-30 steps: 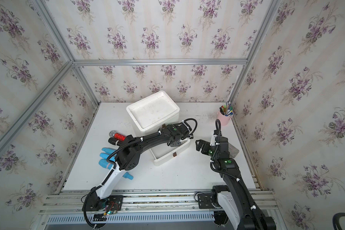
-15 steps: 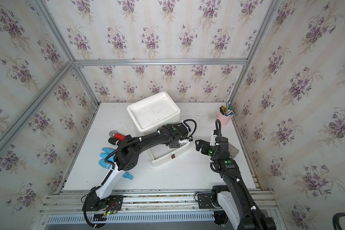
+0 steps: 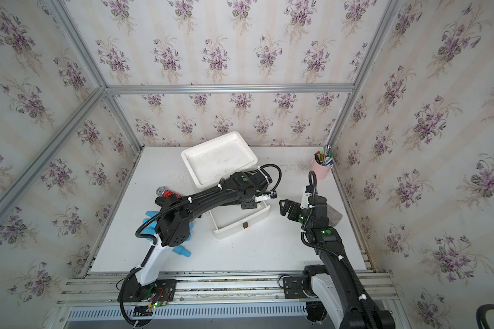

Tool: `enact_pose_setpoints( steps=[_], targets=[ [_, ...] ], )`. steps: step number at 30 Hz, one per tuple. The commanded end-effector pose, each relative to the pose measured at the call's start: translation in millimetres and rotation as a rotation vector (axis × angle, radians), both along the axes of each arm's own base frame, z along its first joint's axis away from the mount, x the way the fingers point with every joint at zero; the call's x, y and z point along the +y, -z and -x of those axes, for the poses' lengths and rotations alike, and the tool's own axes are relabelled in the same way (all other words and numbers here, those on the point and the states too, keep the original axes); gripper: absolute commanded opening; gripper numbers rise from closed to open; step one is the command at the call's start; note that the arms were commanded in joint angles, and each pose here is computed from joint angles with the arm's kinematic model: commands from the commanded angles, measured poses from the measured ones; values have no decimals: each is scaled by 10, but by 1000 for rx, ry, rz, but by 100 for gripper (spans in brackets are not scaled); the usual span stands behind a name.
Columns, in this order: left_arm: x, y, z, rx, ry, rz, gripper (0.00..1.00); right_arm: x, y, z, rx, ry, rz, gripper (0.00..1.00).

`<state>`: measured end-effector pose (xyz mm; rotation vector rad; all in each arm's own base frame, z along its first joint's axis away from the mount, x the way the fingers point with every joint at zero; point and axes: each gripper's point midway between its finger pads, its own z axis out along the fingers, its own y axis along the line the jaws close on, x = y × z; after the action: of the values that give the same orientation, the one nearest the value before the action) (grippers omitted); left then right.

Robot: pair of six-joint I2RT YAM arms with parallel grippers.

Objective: Take the microphone out of the drawer
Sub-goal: Pick up the microphone from the drawer.

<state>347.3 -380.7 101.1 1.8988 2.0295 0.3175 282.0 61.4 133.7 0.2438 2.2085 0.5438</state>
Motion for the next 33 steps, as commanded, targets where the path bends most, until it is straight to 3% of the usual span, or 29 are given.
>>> enact_pose_setpoints(
  steps=[1,22,33],
  targets=[
    [21,-104,42,9,-1,20,18,3,-44,-23,-18,1,-6,100],
    [31,-603,327,97,-20,220,16,16,-60,-22,-24,-7,-9,100],
    [78,-1121,468,71,-30,341,15,27,-65,-36,-29,-14,-10,100]
  ],
)
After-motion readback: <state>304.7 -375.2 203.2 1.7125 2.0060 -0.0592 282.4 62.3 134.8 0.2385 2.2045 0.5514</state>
